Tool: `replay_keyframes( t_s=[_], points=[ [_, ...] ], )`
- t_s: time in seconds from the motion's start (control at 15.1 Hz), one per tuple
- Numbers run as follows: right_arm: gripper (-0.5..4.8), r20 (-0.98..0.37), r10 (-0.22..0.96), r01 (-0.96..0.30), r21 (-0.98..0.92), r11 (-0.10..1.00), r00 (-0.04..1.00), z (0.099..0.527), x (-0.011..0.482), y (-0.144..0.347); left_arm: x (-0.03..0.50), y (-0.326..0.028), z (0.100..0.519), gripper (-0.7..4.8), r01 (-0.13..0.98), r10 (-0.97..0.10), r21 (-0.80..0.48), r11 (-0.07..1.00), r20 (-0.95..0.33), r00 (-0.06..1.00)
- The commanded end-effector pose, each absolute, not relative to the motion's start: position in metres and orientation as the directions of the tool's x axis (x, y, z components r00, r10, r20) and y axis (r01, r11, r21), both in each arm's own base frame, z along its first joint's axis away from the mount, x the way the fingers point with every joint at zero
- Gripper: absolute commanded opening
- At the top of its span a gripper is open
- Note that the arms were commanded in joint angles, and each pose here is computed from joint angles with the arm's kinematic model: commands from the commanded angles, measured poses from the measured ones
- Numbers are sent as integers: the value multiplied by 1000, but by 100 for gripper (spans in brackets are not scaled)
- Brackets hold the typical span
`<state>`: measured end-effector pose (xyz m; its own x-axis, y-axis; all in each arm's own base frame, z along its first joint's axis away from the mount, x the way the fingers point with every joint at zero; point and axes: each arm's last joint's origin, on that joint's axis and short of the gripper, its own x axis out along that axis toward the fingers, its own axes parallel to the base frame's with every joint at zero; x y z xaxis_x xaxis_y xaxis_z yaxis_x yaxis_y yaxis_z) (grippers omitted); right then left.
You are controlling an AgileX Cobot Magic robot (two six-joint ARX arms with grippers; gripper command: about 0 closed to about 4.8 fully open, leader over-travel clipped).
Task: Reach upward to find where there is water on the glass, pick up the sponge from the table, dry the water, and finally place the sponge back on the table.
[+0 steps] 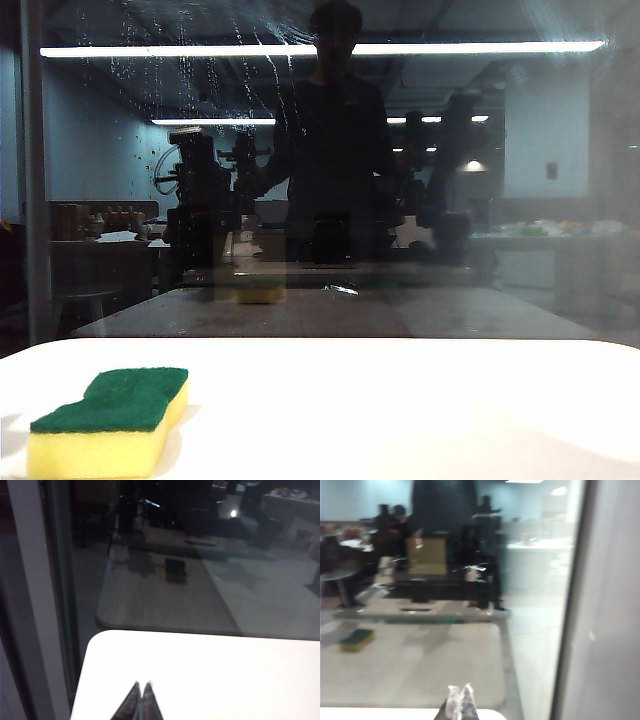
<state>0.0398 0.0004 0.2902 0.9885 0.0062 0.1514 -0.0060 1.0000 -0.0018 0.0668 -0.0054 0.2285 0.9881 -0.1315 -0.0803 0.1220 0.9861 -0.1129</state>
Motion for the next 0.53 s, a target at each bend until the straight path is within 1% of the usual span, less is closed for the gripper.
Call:
replay_keyframes(
  t_s=[0.07, 0.53],
  points=[
    [-5, 147, 3, -4, 4, 1000, 989, 282, 44, 0, 68, -5, 231, -6, 109, -113, -81, 991, -45, 993],
    [-5, 136, 1, -2, 3, 1000, 991, 266, 56, 1, 89, -6, 196, -6, 120, -118, -82, 989, 31, 993]
  ],
)
